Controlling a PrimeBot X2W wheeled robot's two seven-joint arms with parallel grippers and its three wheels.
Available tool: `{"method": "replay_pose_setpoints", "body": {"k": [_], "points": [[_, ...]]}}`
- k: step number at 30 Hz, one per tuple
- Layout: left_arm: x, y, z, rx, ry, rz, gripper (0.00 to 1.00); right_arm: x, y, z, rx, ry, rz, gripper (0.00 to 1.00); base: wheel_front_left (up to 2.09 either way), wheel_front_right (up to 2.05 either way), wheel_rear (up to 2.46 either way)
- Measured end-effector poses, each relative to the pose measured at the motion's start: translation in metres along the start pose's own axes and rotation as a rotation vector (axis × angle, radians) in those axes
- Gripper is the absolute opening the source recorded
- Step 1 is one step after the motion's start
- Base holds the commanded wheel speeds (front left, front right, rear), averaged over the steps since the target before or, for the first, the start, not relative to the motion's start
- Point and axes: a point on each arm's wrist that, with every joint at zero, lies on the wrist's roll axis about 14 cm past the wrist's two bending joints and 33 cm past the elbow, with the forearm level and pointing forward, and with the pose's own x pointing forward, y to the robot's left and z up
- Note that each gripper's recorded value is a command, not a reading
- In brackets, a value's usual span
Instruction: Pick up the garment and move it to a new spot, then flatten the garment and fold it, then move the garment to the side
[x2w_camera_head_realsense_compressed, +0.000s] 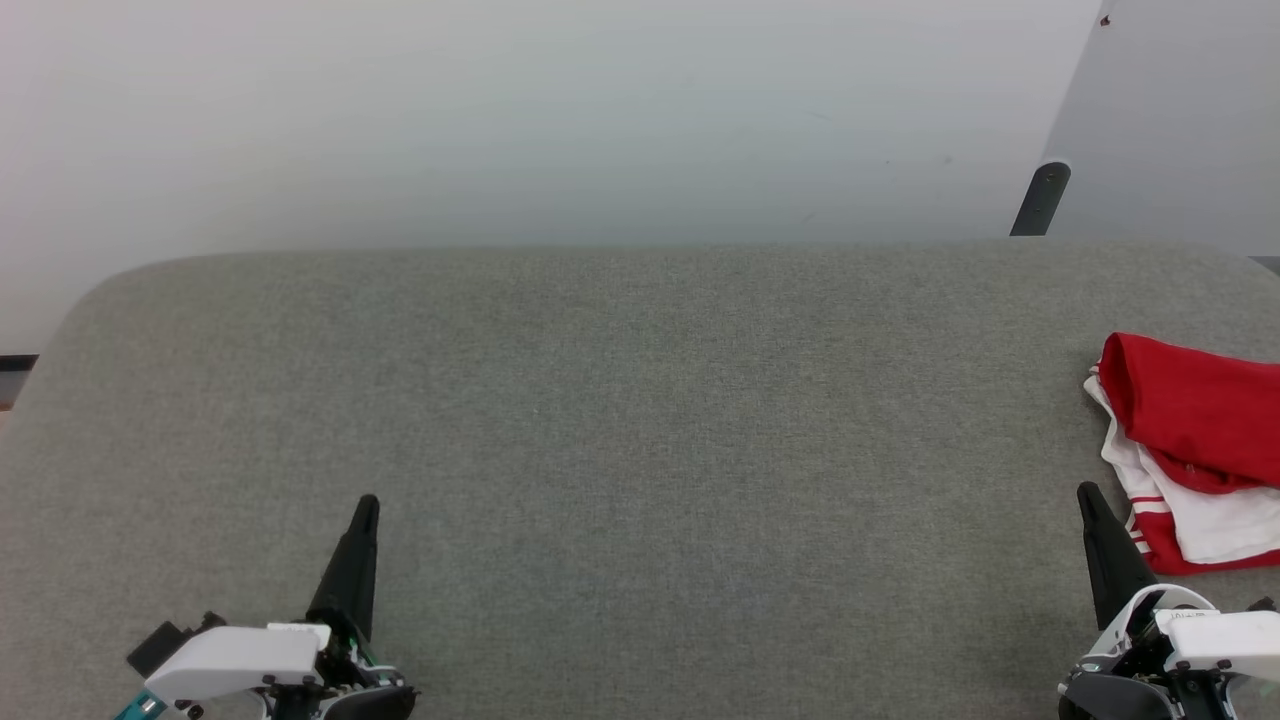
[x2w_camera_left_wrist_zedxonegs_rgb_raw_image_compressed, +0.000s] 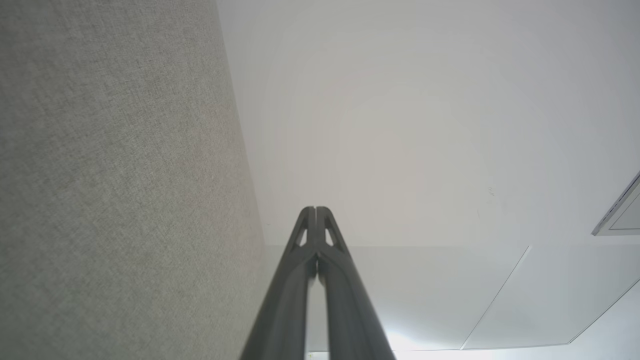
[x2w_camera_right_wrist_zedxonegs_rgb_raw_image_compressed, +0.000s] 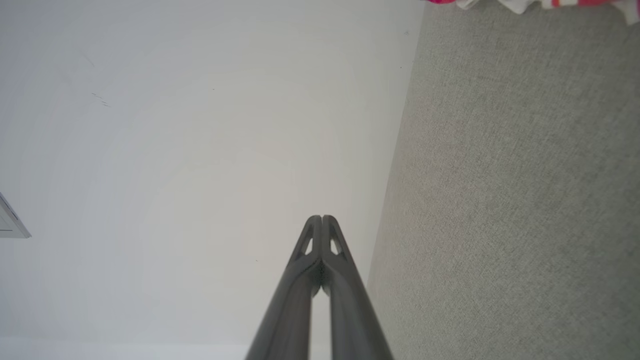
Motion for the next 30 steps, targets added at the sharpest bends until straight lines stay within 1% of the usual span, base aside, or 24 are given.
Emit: {"method": "replay_pose_setpoints", "body": {"k": [30], "points": [[0.0,0.0,0.0,0.0,0.0,0.0,0.0,0.0,0.0,0.0,0.0,0.0,0.0,0.0,0.0,0.0,0.0]]}}
